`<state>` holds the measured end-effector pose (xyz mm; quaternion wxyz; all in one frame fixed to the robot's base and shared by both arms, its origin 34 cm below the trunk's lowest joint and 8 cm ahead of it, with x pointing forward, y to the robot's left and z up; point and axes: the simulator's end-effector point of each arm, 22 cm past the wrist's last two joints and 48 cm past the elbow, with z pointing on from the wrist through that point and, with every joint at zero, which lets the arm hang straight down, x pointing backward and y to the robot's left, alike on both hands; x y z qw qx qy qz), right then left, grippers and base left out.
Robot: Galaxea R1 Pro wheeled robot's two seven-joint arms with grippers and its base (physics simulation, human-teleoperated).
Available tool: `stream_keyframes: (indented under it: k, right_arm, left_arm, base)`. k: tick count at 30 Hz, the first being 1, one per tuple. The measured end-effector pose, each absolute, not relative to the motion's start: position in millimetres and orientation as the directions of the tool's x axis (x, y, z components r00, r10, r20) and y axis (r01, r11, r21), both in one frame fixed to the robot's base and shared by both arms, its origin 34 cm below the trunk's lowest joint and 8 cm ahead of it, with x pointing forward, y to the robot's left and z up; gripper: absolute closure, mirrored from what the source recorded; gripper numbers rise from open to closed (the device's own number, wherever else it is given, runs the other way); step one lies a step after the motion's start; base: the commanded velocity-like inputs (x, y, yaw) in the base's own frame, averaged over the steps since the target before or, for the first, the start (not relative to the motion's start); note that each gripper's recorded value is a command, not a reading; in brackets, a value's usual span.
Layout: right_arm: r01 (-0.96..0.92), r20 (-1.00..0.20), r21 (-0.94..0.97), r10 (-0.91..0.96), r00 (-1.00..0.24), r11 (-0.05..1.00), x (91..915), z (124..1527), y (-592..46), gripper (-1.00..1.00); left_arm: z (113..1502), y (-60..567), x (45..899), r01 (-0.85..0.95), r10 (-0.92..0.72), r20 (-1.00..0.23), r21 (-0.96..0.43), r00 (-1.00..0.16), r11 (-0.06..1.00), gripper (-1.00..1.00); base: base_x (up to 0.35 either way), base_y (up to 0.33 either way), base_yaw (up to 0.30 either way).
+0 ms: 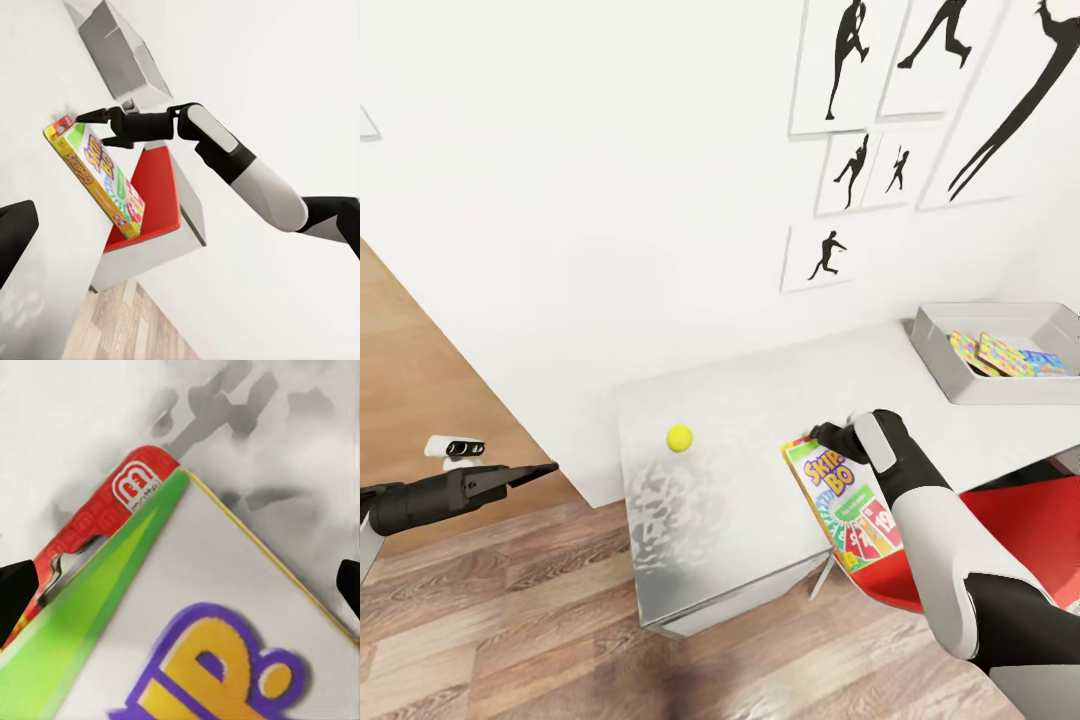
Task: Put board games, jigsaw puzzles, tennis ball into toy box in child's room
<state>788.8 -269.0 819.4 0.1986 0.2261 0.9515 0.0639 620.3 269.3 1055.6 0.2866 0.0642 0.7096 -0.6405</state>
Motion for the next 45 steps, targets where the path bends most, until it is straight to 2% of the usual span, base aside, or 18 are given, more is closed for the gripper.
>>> stream_keyframes:
  k: [19, 27, 30, 36, 41, 45]
  right_arm:
    - [0.368, -0.44, 0.276, 0.457, -0.773, 0.888, 818.9, 879.1, -272.7, -1.0]
    - [0.191, -0.494, 0.465, 0.433, -0.754, 0.864, 815.3, 943.2, -233.8, -1.0]
    - [0.117, -0.492, 0.566, 0.449, -0.746, 0.816, 795.2, 968.5, -215.2, -1.0]
    - [0.032, -0.424, 0.76, 0.532, -0.733, 0.649, 721.9, 988.3, -187.8, -1.0]
    - [-0.069, -0.344, 0.89, 0.566, -0.749, 0.45, 675.9, 1006.5, -158.5, -1.0]
    - [-0.157, -0.337, 0.932, 0.619, -0.709, 0.328, 649.0, 1020.1, -154.0, -1.0]
  left_arm:
    - [1069.8, 270.0, 618.8, 0.483, -0.278, -0.512, -0.859, -0.813, 0.172, -1.0]
    - [1075.6, 270.3, 618.1, 0.493, -0.278, -0.522, -0.853, -0.806, 0.174, -1.0]
    - [1077.9, 270.4, 617.8, 0.496, -0.278, -0.526, -0.851, -0.804, 0.173, -1.0]
    - [1082.8, 271.0, 617.3, 0.505, -0.279, -0.534, -0.845, -0.798, 0.174, -1.0]
    - [1086.5, 271.1, 616.7, 0.512, -0.28, -0.541, -0.841, -0.794, 0.174, -1.0]
    - [1089.4, 271.1, 616.2, 0.516, -0.28, -0.545, -0.838, -0.79, 0.175, -1.0]
  base:
    - [0.0, 0.0, -0.135]
    - [0.0, -0.035, -0.142]
    - [0.0, -0.063, -0.142]
    - [0.0, -0.065, -0.139]
    - [0.0, -0.056, -0.104]
    - [0.0, -0.01, -0.053]
